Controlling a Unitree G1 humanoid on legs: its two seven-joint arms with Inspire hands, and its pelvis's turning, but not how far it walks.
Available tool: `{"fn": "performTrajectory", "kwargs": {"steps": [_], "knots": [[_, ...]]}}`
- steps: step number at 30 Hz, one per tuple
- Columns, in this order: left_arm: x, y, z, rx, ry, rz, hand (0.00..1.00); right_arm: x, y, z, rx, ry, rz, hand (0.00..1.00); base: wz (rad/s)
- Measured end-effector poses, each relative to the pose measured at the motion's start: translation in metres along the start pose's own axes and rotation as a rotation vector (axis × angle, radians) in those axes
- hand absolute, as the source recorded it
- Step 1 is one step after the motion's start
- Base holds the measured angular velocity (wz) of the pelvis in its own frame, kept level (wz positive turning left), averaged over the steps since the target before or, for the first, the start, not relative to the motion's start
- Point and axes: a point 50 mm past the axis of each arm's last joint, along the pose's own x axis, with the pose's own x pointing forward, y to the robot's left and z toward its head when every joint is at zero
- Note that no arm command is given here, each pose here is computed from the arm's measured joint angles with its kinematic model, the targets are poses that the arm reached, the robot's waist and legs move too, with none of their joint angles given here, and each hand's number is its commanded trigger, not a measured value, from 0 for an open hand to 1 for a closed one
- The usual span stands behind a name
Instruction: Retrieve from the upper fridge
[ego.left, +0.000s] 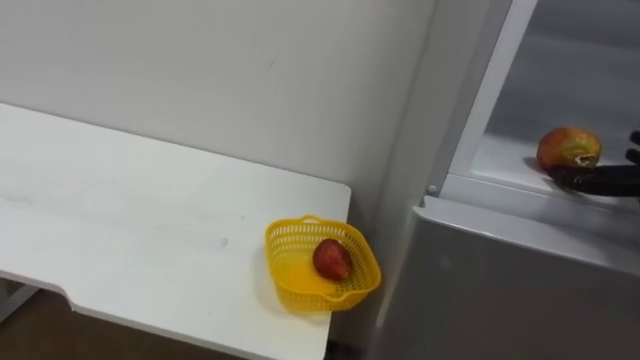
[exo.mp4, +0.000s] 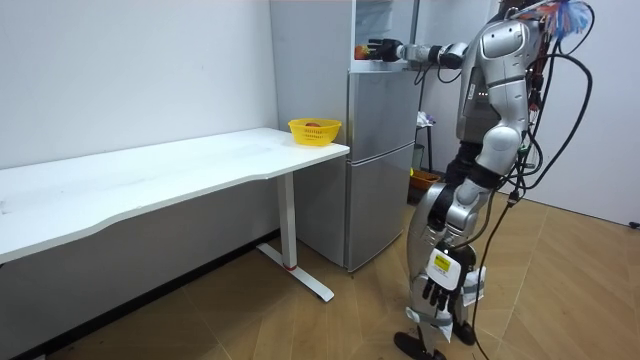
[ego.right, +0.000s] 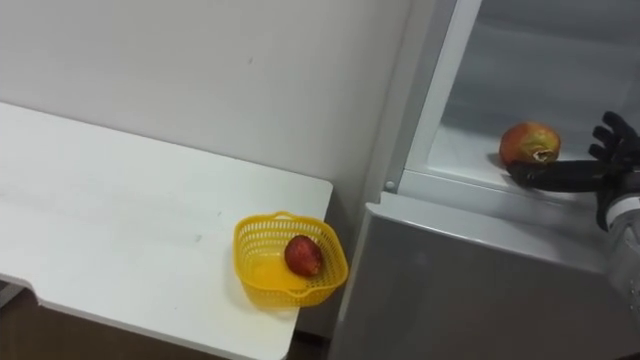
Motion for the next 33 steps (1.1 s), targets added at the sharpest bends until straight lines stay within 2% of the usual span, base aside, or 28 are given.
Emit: {"fn": "performTrajectory", "kwargs": {"steps": [16, 33], "knots": [[0.001, -0.001, -0.004, 0.002, 0.005, -0.005, 0.00, 0.000, 0.005, 0.004, -0.093, -0.024, 0.009, 0.00, 0.00], [0.000, 0.010, 0.001, 0.011, -0.012, 0.061, 0.00, -0.001, 0.024, 0.012, -0.152, -0.066, 0.056, 0.00, 0.00]]}}
